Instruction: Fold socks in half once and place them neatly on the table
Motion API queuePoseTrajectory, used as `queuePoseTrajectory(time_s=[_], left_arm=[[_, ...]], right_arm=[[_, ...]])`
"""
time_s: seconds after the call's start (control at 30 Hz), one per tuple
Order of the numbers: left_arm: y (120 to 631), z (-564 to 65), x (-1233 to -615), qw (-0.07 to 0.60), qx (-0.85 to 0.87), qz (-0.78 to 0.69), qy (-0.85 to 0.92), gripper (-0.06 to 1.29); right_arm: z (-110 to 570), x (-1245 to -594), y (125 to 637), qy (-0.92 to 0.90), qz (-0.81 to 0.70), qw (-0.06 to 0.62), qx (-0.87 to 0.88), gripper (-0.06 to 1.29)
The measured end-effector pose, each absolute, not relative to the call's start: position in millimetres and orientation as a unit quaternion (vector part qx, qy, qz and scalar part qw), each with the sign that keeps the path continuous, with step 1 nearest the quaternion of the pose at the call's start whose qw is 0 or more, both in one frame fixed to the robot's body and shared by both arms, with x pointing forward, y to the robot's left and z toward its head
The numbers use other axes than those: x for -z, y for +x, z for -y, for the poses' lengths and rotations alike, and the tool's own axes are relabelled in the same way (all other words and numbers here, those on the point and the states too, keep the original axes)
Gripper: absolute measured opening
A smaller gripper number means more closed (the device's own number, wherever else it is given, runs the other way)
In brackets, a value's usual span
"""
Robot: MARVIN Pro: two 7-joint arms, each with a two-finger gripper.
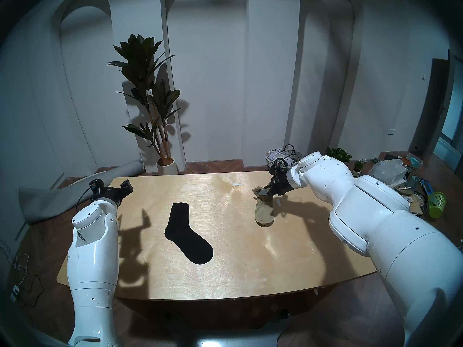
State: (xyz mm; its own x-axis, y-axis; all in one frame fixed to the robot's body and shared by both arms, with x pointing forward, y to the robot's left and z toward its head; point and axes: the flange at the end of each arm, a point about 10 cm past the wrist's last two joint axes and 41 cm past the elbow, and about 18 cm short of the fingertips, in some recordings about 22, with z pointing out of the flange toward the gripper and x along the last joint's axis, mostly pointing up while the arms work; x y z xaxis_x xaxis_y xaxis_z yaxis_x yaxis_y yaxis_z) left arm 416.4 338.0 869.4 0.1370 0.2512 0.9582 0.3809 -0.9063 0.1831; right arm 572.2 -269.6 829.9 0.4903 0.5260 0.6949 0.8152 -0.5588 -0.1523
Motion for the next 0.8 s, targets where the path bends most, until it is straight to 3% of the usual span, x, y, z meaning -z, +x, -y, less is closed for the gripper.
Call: queuePoseTrajectory(time_s=[0.4, 0.8], left_arm=[[416, -335, -879, 0.053, 0.639, 0.204, -0.740, 1.24], [409, -331, -885, 0.057, 0.648, 0.202, -0.732, 1.24]], right_arm=[[278, -830, 557, -0.803, 0.438, 0.289, 0.283, -0.03], [286, -825, 553, -0.808, 0.440, 0.284, 0.269, -0.03]])
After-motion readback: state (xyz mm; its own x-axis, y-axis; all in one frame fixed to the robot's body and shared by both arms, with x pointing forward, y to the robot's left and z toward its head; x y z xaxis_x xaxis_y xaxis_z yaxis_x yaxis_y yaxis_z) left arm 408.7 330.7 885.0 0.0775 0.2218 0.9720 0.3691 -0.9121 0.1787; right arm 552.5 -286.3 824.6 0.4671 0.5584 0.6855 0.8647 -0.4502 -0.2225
